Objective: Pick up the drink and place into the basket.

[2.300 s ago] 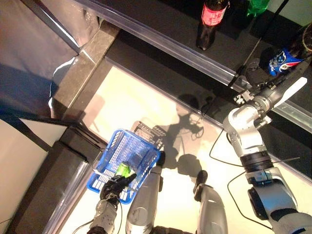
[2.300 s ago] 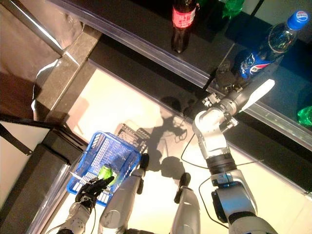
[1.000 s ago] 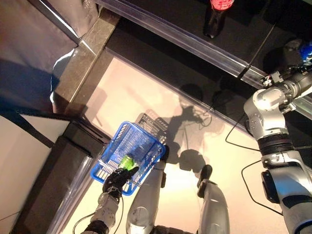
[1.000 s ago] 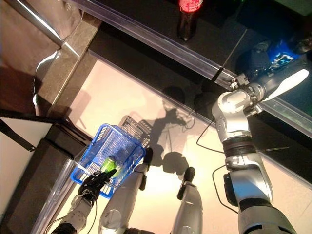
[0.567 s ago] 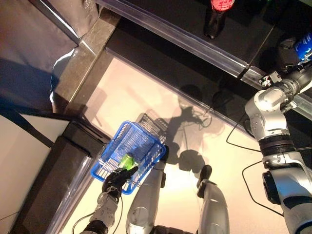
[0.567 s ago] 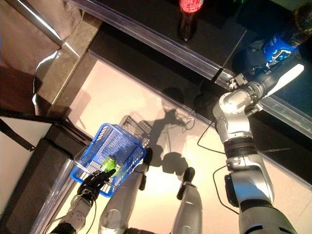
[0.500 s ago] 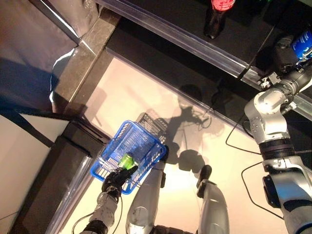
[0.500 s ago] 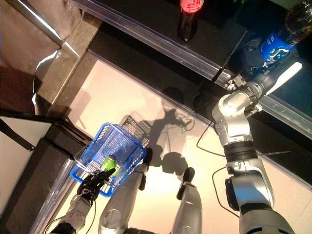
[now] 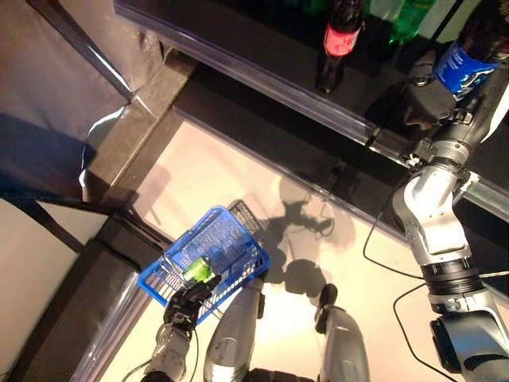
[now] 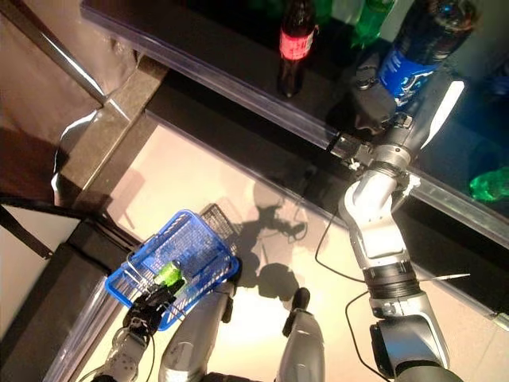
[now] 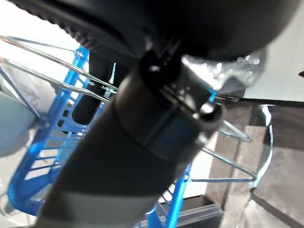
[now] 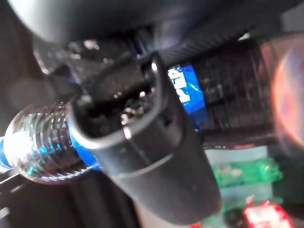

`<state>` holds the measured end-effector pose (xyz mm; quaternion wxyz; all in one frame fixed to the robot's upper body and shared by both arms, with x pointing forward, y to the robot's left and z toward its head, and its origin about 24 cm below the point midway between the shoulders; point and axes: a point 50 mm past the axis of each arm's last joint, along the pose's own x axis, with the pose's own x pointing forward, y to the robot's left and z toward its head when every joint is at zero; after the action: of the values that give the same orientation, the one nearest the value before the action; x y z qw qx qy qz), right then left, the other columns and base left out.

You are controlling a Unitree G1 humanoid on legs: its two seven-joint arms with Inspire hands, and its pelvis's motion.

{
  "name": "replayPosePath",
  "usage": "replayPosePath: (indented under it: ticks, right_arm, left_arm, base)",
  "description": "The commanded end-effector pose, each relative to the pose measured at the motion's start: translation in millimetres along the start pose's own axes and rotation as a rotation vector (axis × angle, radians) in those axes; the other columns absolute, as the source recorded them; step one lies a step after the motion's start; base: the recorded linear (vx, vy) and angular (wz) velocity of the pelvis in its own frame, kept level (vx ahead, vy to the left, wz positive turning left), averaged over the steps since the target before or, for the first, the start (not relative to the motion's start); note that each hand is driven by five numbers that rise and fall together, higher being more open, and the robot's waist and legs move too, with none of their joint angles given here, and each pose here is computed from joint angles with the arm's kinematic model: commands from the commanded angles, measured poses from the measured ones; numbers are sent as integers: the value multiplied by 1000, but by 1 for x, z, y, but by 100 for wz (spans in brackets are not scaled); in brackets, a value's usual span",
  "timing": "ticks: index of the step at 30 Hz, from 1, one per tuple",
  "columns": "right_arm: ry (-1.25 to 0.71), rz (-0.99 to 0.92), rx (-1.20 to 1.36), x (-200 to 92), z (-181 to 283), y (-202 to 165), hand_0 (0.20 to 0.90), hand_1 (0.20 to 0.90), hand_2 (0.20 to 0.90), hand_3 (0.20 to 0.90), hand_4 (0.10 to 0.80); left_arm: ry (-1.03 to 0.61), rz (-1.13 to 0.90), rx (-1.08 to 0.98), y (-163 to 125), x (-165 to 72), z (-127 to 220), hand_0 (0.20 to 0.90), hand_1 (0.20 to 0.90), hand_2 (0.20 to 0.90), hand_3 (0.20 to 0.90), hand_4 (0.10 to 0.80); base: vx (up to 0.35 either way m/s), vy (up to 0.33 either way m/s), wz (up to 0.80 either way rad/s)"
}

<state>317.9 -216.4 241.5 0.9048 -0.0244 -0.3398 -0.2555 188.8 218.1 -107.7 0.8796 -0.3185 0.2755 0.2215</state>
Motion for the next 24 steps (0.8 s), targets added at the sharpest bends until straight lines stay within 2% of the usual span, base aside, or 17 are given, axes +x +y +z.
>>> replayPosePath:
  ticks: [1,7,15,18,24]
  right_arm:
    - [-529,82,153,13,107,-3,300,300,300,200,100]
    - [-435,252,207,-7,94,7,300,300,300,200,100]
    - [-255,496,358,-48,70,28,300,300,300,200,100]
    - [-171,607,440,-67,64,41,300,300,300,200,100]
    - [-110,714,500,-88,61,58,300,300,300,200,100]
  left_arm:
    - [-130,-136,9,-4,-11,15,300,300,300,200,100]
    - [-201,-205,16,-14,-14,27,300,300,300,200,100]
    - [-318,-393,-3,-49,-28,61,300,300,300,200,100]
    - [-344,-489,-1,-71,-38,74,300,300,300,200,100]
    - [-370,-635,23,-94,-54,87,300,300,300,200,100]
  base:
    - [37,-32,15]
    - [44,-2,5]
    - [36,17,3]
    - [11,2,3]
    - [0,-23,4]
